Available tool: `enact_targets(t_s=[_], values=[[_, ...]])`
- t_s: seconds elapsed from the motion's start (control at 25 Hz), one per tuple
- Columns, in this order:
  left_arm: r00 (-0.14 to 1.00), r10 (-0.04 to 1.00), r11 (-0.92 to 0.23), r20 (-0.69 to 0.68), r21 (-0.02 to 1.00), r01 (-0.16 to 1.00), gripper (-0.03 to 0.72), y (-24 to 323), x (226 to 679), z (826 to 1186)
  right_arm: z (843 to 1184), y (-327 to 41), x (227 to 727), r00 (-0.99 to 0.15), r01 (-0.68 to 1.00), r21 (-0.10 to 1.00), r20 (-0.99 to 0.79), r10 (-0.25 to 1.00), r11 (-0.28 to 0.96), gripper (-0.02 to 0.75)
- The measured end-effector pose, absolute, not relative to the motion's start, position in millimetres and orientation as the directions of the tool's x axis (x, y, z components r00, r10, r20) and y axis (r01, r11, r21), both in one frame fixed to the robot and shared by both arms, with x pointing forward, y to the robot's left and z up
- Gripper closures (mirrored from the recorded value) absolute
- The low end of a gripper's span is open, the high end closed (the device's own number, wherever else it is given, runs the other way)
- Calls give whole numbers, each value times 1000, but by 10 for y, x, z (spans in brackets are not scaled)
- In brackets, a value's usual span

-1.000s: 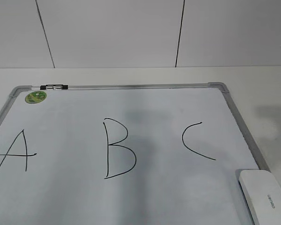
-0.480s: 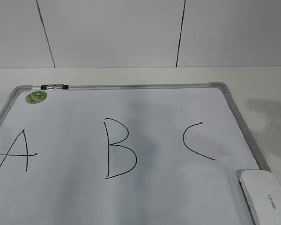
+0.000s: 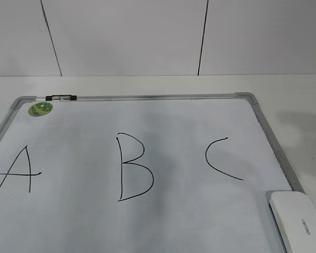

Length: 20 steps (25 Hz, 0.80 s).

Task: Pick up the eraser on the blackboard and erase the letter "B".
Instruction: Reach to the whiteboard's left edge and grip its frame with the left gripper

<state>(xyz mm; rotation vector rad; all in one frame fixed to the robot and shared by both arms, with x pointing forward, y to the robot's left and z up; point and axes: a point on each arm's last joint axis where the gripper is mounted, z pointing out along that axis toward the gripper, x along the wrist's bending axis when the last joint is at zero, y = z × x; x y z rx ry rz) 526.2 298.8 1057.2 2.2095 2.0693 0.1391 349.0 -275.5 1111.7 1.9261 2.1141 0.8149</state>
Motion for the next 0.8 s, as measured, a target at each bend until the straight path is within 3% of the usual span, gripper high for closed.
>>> enact_targets(t_s=[0.4, 0.8], values=[[70, 998, -69, -5, 101, 993, 445, 3059, 5919, 10072, 11117, -2754, 3490, -153, 869, 495, 235, 960, 17, 155], [107, 994, -107, 4, 34, 994, 445, 3074, 6110, 9626, 11117, -2754, 3490, -153, 869, 495, 235, 960, 17, 155]])
